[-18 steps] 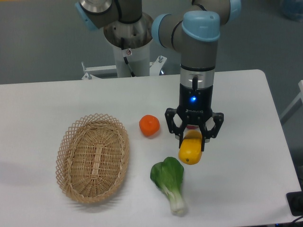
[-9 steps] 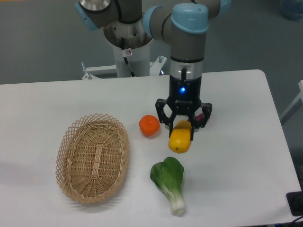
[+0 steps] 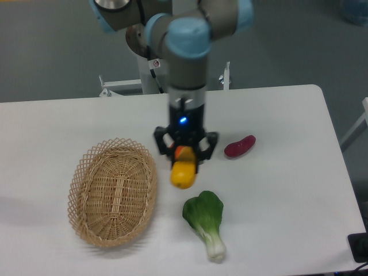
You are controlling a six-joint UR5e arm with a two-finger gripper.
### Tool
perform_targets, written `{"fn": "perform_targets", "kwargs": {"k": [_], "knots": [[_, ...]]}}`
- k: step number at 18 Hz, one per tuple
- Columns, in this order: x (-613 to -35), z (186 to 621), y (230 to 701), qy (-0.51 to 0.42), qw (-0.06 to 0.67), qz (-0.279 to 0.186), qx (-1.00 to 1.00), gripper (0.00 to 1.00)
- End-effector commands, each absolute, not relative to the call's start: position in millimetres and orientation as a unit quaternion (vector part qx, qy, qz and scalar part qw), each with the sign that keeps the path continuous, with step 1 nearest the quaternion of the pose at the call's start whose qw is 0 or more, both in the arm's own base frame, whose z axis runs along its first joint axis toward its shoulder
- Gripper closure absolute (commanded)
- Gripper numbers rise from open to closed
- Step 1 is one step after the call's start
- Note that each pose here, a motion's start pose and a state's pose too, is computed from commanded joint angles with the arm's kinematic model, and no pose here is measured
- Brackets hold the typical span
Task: Place the mango in the basket
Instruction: 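Carry the mango over the wicker basket and lower it inside, then open the gripper to release the mango into the basket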
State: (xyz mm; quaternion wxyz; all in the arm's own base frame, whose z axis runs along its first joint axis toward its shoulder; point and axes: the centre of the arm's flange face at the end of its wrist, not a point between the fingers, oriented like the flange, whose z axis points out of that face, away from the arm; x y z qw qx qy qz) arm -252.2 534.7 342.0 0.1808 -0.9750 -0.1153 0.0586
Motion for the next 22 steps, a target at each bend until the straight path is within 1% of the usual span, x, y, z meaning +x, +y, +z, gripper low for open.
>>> {"fn": "perform_targets", "kwargs": {"k": [3,8,16,18,19,21,22], "knots": [[-229.7,316.8,557.4,-0.101,0.165,0.043,-0.980,0.63],[-194.8,289.3,583.8,-0.065,0.149,0.027,-0.986,0.62],[-135.5,258.9,601.5,-0.012,0.127,0.005,-0.992,0.61],[-130.5,252.6,603.7,-0.008,0.122,0.004,-0.992,0.61],[-130.4,251.0,603.4,-0.008,0.121,0.003,-0.993,0.57],[-129.7,246.6,603.5,-0.007,0.117,0.003,-0.993,0.52],[-129.2,245.6,604.5,-0.006,0.117,0.003,-0.993,0.47]]}}
